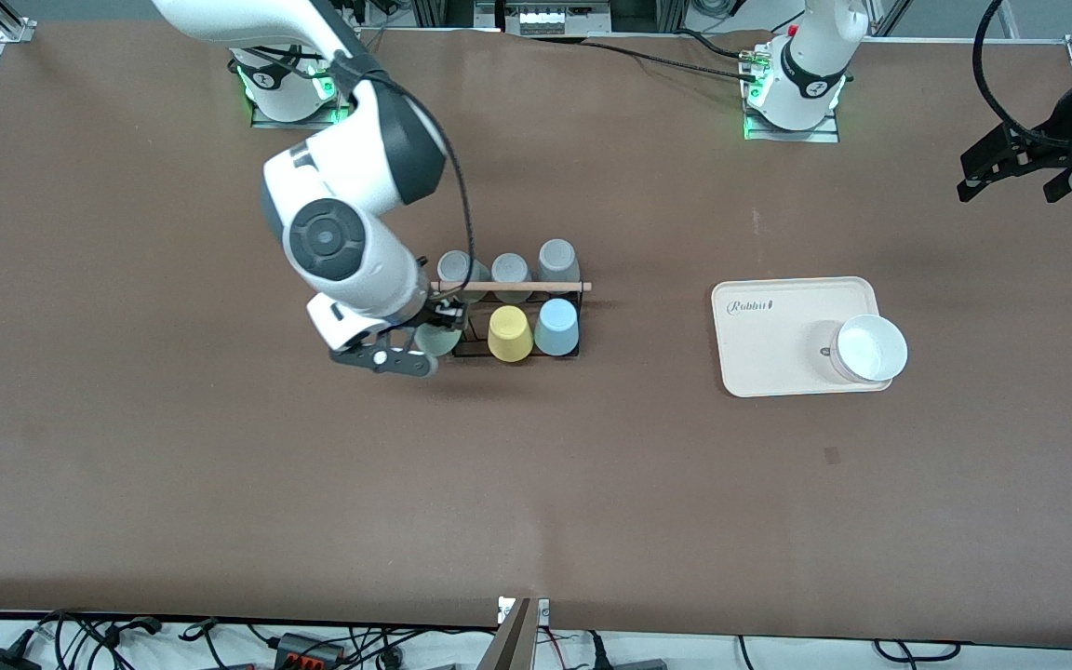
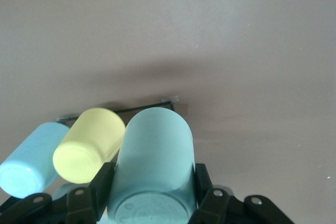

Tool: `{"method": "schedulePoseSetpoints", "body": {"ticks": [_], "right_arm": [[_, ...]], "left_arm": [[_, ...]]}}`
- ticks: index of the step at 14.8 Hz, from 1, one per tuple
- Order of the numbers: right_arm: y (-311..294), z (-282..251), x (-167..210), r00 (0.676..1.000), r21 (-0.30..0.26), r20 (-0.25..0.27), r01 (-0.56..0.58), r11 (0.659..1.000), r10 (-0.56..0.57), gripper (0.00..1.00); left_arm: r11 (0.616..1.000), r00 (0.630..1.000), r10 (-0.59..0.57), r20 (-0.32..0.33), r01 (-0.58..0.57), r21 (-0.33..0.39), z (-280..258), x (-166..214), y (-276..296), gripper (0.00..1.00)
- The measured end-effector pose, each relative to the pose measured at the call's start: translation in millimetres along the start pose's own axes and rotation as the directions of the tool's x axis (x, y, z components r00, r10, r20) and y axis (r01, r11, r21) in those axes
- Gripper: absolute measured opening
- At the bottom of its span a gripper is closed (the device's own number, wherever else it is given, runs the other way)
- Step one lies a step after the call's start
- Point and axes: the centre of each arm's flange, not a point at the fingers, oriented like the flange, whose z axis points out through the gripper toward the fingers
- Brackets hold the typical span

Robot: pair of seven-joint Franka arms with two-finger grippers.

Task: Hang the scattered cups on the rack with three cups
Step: 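Carry the teal cup to the rack and hang it beside the yellow cup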

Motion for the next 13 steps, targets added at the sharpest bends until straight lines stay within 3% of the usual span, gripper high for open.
{"method": "schedulePoseSetpoints", "body": {"ticks": [13], "right_arm": [[-18, 49, -1, 1.000, -0.027, 0.024, 0.012, 1.000, -0.011, 0.67]], "left_arm": [[1.000, 1.000, -0.002, -0.002, 0.002, 0.000, 0, 0, 0, 1.00]]}}
